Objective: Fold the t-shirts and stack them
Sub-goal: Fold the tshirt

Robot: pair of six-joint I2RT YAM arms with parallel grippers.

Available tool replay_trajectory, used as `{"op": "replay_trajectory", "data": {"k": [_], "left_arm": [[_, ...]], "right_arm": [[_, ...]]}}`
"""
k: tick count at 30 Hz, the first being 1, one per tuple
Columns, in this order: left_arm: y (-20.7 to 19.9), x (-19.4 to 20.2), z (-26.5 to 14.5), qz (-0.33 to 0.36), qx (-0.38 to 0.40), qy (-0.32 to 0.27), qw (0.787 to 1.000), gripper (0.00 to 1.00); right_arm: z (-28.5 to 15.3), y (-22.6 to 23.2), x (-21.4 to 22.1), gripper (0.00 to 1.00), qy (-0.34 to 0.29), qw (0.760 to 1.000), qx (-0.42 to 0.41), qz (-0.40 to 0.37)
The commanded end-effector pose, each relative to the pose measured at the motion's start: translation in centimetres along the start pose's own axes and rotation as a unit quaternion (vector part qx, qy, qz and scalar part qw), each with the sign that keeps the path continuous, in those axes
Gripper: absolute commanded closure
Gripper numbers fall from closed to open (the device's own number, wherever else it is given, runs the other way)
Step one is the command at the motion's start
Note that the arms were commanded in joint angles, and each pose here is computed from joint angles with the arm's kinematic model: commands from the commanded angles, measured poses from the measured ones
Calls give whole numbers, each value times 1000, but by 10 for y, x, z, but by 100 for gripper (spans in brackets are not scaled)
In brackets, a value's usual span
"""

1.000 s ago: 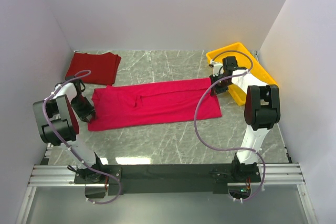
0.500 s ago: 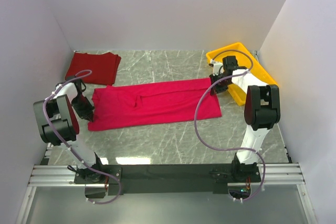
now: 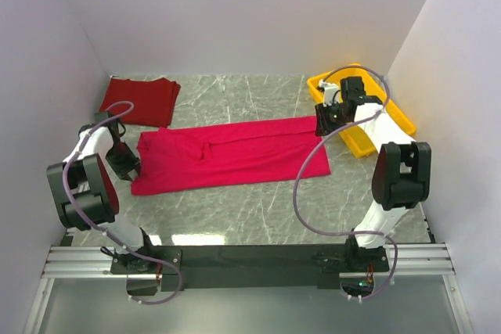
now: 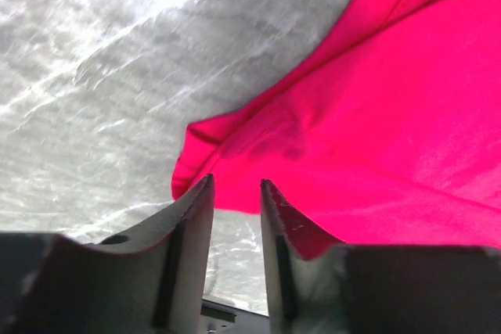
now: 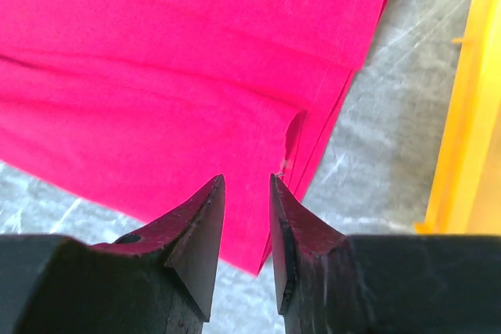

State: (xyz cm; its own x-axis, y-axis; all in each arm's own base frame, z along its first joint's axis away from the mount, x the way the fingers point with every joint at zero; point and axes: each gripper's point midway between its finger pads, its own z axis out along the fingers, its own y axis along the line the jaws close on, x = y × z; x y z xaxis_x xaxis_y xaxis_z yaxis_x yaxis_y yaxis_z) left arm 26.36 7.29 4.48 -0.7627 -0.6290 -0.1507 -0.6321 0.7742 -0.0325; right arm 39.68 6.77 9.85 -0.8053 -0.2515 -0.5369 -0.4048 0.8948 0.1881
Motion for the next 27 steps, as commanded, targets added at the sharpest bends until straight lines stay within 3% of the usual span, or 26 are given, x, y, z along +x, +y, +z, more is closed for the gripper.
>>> {"op": "replay_trajectory", "data": {"k": [1,17,19,22,23,27], "left_arm": [[7,11,-7,-10,-14,0,1000,62],[7,19,34,4,-32,54,998,63],[7,18,36,5,-32,52,998,67],[5,18,36,6,-27,51,998,88],[5,18,35,5,-27,49,998,99],[4,13,21,4,-20,27,999,99]], "right_arm": [[-16,9,6,63,-7,1000,-10,-6],[-5,22,46,62,32,999,-39,12],[-5,22,49,62,36,998,-40,13],[-3,22,51,62,40,998,-41,14],[-3,22,51,62,43,998,-41,16],[-3,23,55,62,51,998,-46,13]]}}
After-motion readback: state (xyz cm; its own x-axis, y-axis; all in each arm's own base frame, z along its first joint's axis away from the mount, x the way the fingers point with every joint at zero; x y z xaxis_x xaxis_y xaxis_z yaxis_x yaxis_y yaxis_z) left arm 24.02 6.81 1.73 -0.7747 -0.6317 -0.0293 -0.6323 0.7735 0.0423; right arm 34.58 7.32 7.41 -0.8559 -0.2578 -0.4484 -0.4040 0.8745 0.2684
